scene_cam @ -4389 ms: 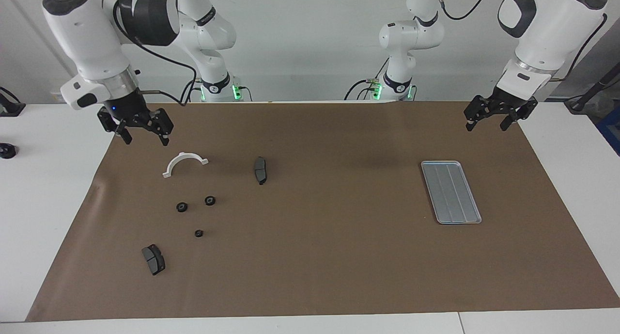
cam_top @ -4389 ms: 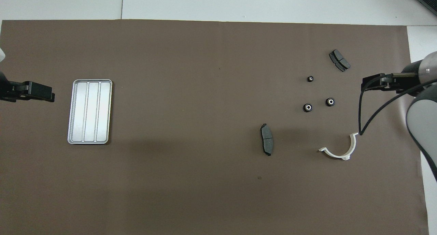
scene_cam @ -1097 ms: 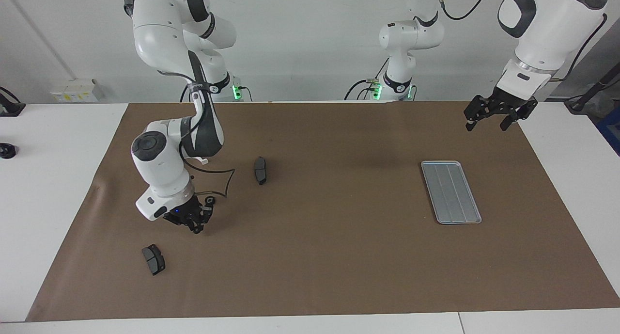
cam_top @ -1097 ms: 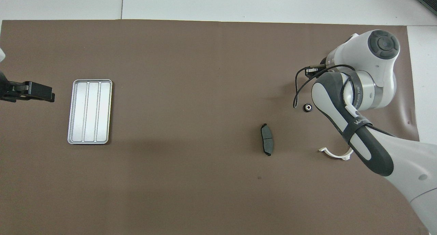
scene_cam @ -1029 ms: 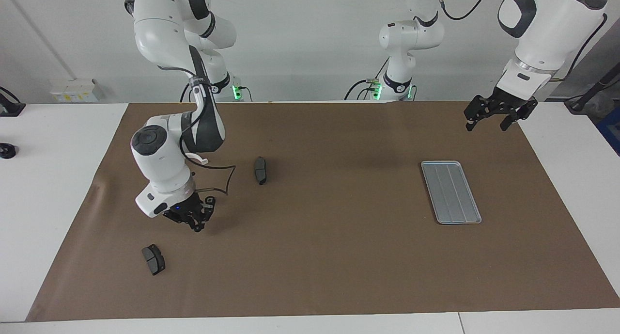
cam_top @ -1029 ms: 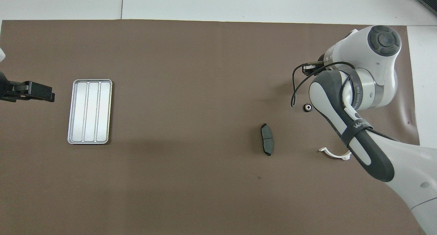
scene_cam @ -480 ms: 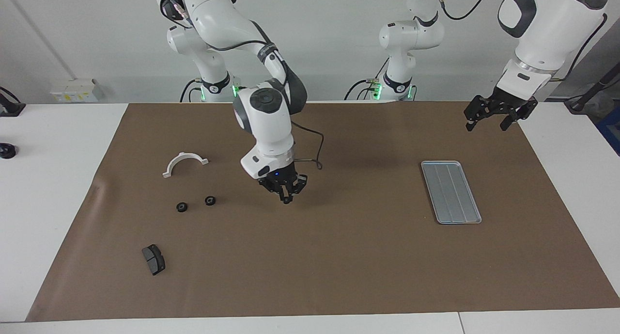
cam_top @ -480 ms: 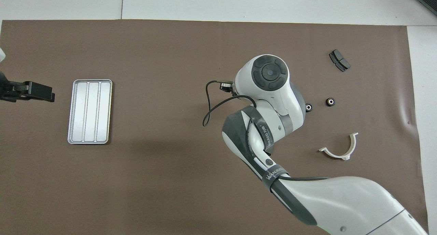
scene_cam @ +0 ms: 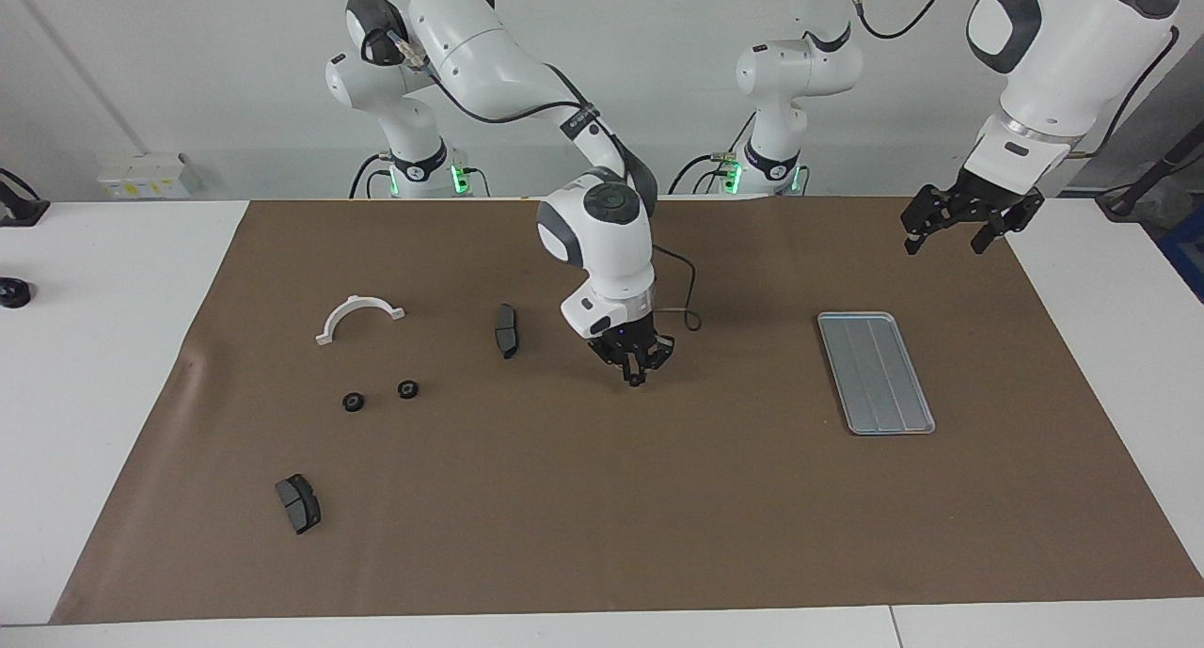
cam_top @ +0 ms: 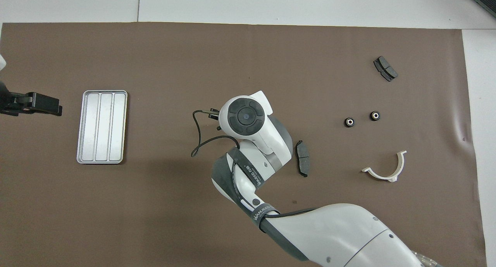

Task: Pick bearing gear from pile to tray
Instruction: 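Carry the bearing with the right gripper to mid-mat and release it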

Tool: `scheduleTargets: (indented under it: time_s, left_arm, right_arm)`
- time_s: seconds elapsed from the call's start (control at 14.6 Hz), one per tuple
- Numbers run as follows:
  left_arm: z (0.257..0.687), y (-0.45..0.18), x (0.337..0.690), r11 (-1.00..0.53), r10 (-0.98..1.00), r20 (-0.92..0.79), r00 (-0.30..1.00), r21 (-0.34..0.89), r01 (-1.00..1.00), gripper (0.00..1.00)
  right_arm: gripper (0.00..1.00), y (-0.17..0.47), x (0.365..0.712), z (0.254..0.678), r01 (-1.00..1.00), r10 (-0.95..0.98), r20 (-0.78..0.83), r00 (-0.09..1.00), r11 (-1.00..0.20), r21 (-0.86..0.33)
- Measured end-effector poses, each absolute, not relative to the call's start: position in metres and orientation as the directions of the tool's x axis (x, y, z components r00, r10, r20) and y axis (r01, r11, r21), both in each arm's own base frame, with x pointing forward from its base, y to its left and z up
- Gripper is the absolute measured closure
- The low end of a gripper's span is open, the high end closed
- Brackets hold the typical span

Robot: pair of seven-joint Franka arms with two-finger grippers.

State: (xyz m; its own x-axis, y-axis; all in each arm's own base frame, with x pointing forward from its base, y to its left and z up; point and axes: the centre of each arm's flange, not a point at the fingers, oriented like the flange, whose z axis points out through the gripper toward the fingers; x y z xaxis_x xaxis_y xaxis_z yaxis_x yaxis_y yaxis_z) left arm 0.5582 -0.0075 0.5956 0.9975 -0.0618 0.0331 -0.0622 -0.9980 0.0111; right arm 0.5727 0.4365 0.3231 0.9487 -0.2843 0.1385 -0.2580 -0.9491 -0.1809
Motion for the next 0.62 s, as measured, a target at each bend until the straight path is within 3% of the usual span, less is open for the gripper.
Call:
scheduleTargets:
  time_s: [0.41, 0.55, 0.62]
  left_arm:
    - [0.596, -0.008, 0.558, -0.998, -0.062, 0.033, 0.998, 0.011, -0.062, 0.0]
    - [0.596, -0.008, 0.558, -0.998, -0.062, 0.033, 0.998, 0.011, -0.062, 0.0]
    - [0.596, -0.008, 0.558, -0.998, -0.062, 0.033, 0.998, 0.011, -0.062, 0.0]
  right_arm:
    - [0.76, 0.451, 0.562, 0.314, -0.257, -0.284, 0.143, 0.948, -0.95, -0.179]
    - [0.74, 0.45, 0.561, 0.309, -0.258, -0.282, 0.139, 0.949, -0.951, -0.171]
    - [0.66, 0.45, 0.56, 0.307, -0.256, -0.28, 0.14, 0.95, -0.952, -0.167]
